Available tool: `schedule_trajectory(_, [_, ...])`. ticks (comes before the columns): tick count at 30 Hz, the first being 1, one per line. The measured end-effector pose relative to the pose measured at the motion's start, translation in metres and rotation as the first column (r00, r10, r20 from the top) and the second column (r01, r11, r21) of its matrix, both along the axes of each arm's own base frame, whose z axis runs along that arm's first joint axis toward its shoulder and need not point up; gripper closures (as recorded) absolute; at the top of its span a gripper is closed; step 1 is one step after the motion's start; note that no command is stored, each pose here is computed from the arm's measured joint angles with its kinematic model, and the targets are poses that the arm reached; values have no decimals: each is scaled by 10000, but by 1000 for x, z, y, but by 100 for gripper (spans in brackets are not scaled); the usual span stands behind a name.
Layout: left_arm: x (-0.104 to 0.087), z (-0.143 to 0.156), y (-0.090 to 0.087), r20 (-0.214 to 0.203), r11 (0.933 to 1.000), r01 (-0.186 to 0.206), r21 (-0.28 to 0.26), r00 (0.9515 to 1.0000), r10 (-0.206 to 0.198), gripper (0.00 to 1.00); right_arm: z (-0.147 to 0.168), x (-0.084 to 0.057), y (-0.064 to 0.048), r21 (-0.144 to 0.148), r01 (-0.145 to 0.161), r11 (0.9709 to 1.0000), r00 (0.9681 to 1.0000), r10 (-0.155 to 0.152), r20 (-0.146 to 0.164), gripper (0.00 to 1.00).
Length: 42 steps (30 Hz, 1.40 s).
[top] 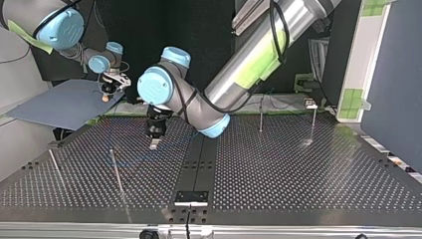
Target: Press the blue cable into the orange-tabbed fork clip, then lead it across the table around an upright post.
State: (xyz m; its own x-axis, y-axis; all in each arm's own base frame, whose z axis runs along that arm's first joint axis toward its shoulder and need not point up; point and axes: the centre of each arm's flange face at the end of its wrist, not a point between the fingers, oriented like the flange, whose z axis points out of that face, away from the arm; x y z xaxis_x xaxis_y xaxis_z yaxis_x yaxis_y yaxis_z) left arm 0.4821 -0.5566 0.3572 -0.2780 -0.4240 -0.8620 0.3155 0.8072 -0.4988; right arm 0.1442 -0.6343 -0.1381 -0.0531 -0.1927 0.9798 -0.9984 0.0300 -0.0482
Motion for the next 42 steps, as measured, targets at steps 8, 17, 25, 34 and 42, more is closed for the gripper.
schedule_trajectory(8, [-24, 0, -12, -38, 9946, 1002, 268, 9950, -1001, 0, -1, 2, 1, 145, -29, 9999, 10000, 30, -56, 100])
schedule_trajectory(17, [-33, 46, -9, 759, 9894, 1406, 352, 9868, -1429, 0, -1, 4, 2, 107, -47, 9999, 10000, 47, -15, 100])
schedule_trajectory(25, [-36, 64, -14, 1299, 9841, 1583, 810, 9772, -1679, 0, 0, 5, 1, 35, -62, 10000, 10000, 62, 48, 100])
schedule_trajectory(34, [-37, 91, -20, 1877, 9743, 1902, 1207, 9594, -2106, 0, 0, 6, 1, 71, -118, 9999, 9999, 118, 57, 100])
schedule_trajectory(42, [-40, 87, -18, 1586, 9715, 1928, 1377, 9639, -2137, 0, 0, 6, 1, 77, -126, 9999, 9999, 126, 84, 100])
